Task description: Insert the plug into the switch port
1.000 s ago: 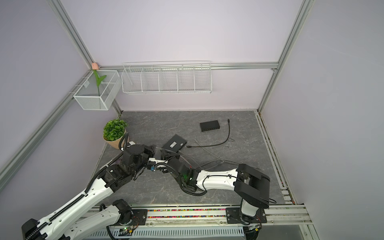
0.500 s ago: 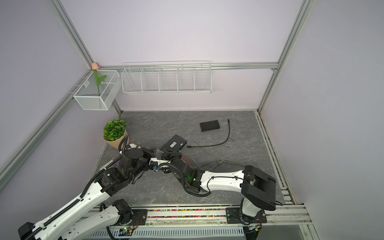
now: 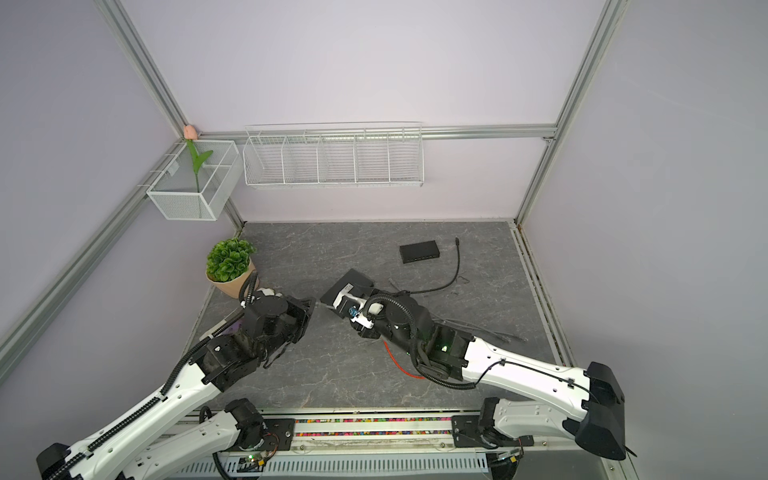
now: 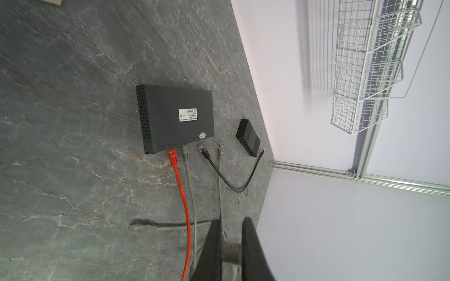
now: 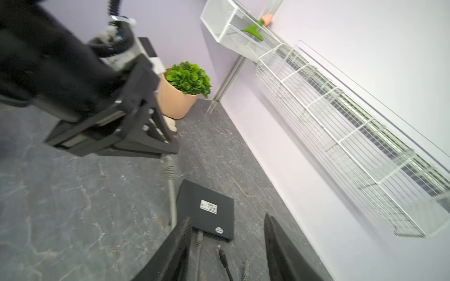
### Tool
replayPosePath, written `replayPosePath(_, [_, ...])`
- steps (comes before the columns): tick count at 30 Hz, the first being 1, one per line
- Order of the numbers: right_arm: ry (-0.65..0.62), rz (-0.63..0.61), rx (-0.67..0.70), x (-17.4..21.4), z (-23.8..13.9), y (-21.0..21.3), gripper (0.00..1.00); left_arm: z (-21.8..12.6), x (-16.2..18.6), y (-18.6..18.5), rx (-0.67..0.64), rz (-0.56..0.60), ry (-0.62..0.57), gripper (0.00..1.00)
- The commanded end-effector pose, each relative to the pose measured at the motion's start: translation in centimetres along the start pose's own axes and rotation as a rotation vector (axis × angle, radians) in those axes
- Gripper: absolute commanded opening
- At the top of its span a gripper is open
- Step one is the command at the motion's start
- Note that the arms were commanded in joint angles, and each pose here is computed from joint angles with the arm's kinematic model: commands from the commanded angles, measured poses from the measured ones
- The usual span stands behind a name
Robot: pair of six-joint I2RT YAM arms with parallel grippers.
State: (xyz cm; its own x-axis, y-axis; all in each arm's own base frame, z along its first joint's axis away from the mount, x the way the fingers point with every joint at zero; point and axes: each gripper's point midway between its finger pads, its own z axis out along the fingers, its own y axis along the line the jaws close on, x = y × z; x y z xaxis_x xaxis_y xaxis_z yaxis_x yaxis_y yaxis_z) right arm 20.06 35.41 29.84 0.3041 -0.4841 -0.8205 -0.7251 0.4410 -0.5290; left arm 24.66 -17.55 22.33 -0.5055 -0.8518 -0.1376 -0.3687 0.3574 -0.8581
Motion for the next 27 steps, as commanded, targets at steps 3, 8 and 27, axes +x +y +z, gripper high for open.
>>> replayPosePath(3, [0.061,-0.059,-0.103,2.4,1.5,3.2,0.50,1.0,2.8,-1.5,0.013,-0.065,0.142,0.00])
replayPosePath(8, [0.131,-0.096,-0.139,2.9,2.9,3.7,0.45,1.3,3.3,-1.2,0.001,-0.088,0.169,0.00])
replayPosePath(27, [0.133,-0.185,-0.005,3.9,6.0,3.8,0.37,1.5,4.0,0.3,-0.008,-0.149,0.205,0.00])
